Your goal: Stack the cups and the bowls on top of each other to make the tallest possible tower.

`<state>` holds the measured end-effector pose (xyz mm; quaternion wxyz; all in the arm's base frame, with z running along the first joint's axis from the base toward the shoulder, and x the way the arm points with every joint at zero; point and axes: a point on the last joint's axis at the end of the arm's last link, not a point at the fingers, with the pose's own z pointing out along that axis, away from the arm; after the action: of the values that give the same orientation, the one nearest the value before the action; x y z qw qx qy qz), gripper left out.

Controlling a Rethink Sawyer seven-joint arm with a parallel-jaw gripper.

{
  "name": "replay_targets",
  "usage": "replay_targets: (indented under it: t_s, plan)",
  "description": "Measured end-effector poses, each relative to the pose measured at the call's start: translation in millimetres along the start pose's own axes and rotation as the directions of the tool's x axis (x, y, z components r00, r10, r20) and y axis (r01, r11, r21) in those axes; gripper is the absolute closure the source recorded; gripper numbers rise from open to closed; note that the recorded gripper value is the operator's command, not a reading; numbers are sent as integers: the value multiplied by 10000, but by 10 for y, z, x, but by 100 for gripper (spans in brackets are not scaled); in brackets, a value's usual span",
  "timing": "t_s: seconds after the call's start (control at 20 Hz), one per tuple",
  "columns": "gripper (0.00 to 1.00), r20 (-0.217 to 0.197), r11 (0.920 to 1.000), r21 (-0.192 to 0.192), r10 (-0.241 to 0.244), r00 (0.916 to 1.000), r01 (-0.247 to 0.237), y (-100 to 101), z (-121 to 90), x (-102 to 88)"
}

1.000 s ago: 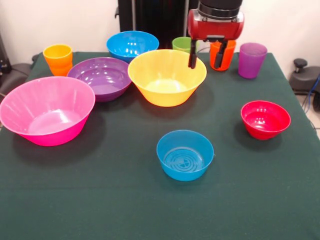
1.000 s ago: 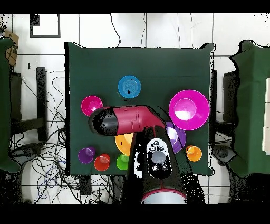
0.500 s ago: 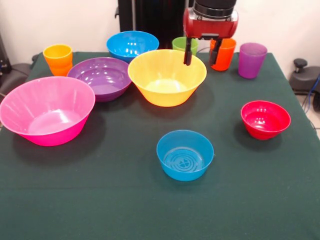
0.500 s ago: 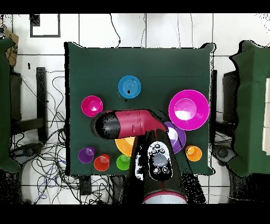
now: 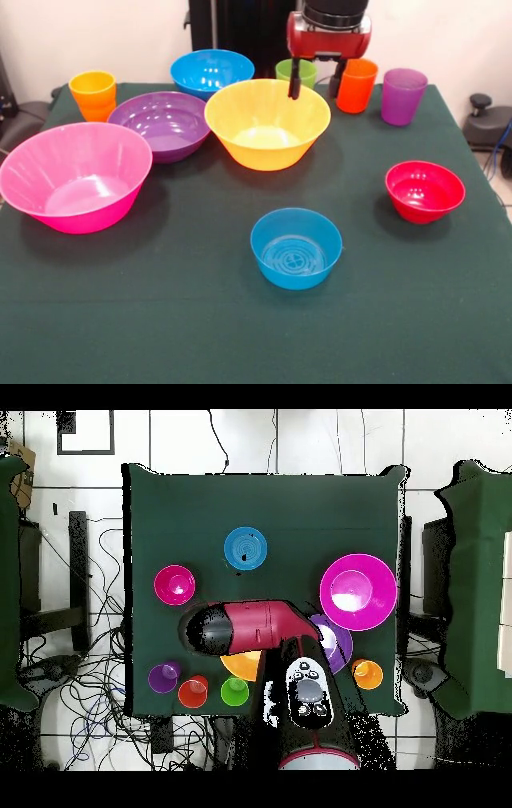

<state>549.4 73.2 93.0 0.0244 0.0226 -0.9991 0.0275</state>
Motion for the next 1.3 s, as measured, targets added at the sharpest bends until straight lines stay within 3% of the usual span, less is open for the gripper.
replay_targets:
  t_s: [0.3, 0.65, 1.3]
  plan:
    - [0, -417, 9997, -112, 216, 9989, -221, -98, 125, 137]
    - [0, -762, 9996, -213, 192, 9969, -209, -66, 265, 243]
    - [0, -469, 9993, -380, 39, 9989, -57, 58, 487, 258]
